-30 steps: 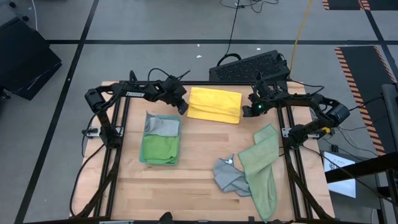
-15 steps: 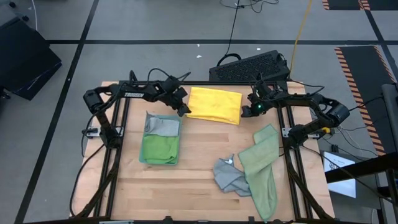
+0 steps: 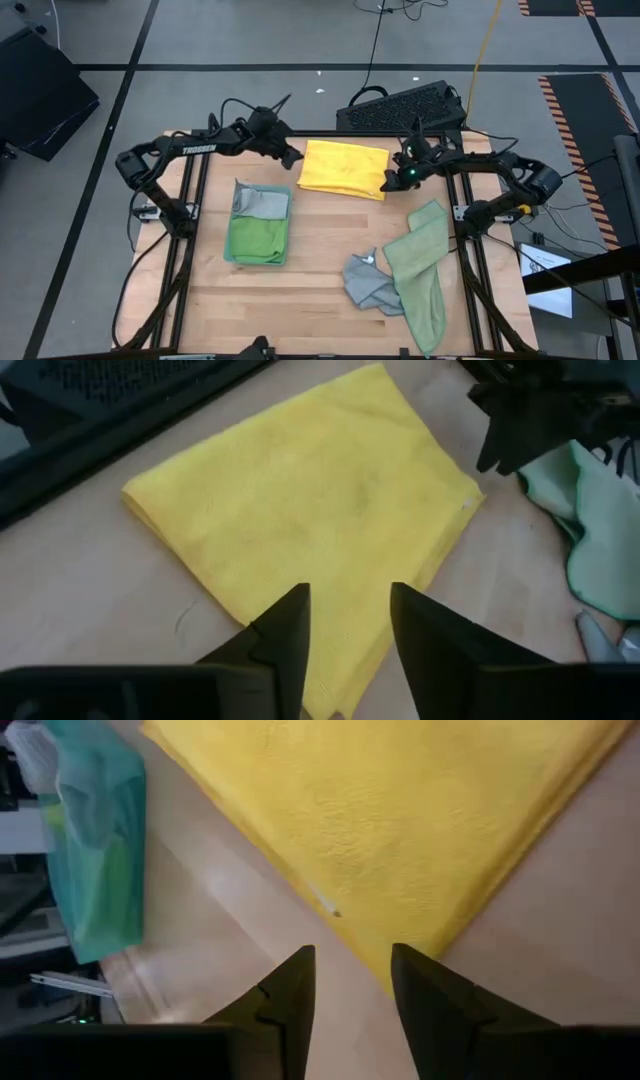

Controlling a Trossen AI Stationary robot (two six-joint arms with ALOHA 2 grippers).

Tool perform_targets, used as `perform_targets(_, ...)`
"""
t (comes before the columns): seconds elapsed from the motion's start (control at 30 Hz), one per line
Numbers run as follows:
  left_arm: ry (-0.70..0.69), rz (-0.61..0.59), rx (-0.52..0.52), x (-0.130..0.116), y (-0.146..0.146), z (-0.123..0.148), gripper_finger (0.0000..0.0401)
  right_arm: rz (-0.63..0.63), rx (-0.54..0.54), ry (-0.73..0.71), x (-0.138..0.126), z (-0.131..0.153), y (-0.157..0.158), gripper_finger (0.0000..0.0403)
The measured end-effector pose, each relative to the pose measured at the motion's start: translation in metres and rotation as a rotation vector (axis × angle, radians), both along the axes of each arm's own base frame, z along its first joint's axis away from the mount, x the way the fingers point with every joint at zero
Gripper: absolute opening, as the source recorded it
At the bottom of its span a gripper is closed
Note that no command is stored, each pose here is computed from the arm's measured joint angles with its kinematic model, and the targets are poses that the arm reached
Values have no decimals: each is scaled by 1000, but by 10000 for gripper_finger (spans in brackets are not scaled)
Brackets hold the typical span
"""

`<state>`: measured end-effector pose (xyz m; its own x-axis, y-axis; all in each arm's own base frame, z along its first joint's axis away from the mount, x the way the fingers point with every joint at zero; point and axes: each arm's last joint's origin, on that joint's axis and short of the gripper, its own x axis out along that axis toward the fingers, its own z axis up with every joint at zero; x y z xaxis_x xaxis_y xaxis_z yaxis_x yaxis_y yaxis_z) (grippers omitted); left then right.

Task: Fold microfiber towels
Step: Fold the yellow microfiber cloth

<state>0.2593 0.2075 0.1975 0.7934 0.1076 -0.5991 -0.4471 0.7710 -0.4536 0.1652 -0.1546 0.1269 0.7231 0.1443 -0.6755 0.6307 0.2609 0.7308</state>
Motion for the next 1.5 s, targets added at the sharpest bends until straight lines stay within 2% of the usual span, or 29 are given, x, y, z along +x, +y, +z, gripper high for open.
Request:
perform_targets(0.13, 17, 9, 14, 5, 2, 11, 122, -58, 45, -16, 6, 7, 4, 125)
perform_targets(0.2, 23, 21, 14, 8, 2, 17, 117, -99, 35, -23, 7, 16, 4, 125)
perform_targets(0.33, 55, 50, -20, 12, -5, 16, 114, -160, -102, -12, 9, 46, -6, 125)
perform_targets(0.5, 94, 78, -113, 16, -17, 12, 113, -236, -247, 22, 6, 73, -35, 133)
perform_targets(0.67, 105, 43, -127, 28, -36, 12, 113, -270, -296, 70, 0, 76, -71, 185)
perform_targets(0.77, 103, 42, -155, 33, -47, 14, 113, -284, -246, 106, -5, 59, -92, 229)
perform_targets(0.9, 99, 48, -222, 41, -64, 16, 113, -245, -151, 100, -4, 34, -112, 275)
perform_targets(1.0, 76, 48, -223, 48, -77, 21, 113, -195, -137, 125, 1, 21, -124, 291)
perform_targets(1.27, 64, 93, -173, 54, -107, 33, 113, -87, -198, 236, 13, 25, -154, 289)
perform_targets(1.5, 64, 163, -166, 58, -120, 33, 113, 69, -210, 282, 8, 24, -147, 267)
